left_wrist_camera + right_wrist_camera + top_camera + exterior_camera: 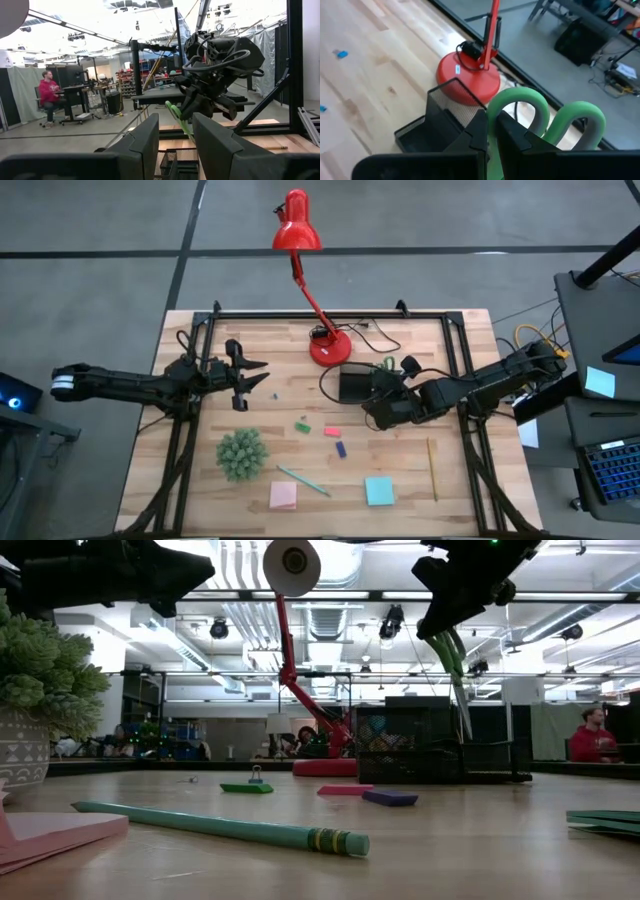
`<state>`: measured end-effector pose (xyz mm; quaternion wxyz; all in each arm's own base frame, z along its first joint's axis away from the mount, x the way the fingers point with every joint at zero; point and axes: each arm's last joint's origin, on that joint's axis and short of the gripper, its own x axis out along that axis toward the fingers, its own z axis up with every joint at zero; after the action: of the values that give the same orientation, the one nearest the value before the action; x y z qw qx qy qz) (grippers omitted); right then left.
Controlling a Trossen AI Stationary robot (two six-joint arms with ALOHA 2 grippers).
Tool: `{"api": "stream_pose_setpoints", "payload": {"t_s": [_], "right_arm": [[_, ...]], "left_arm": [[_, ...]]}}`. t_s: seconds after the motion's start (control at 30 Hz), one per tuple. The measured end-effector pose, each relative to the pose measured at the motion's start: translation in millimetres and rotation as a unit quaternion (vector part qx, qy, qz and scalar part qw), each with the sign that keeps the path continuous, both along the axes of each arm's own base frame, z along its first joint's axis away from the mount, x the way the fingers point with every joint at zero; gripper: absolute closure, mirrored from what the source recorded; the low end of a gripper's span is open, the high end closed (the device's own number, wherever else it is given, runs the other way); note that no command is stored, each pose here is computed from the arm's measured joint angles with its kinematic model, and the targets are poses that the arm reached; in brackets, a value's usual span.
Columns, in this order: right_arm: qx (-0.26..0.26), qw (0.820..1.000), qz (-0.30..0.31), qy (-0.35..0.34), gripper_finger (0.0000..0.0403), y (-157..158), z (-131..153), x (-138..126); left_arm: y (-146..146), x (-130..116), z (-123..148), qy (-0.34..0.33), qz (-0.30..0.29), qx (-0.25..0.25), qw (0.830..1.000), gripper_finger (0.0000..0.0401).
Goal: Pick and place office supplies into organizer
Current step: Put the scissors into the left compartment of the desk organizer
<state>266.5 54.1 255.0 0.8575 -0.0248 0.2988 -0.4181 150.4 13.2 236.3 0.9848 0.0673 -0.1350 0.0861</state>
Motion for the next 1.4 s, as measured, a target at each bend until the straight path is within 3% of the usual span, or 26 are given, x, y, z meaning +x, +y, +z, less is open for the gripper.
{"api": "stream_pose_setpoints", "payload": {"t_s": [0.83, 1.4], "right_arm": [[-0.107, 0.994, -0.023, -0.015, 0.0390, -2, 9, 5], [-0.153, 0.988, -0.010, -0.012, 0.0390, -7, 36, -5]], "left_arm": [[0, 0, 0, 0.000, 0.000, 0.000, 1.000, 0.0294], [0, 0, -1, 0.001, 0.000, 0.000, 1.000, 0.0294]]}}
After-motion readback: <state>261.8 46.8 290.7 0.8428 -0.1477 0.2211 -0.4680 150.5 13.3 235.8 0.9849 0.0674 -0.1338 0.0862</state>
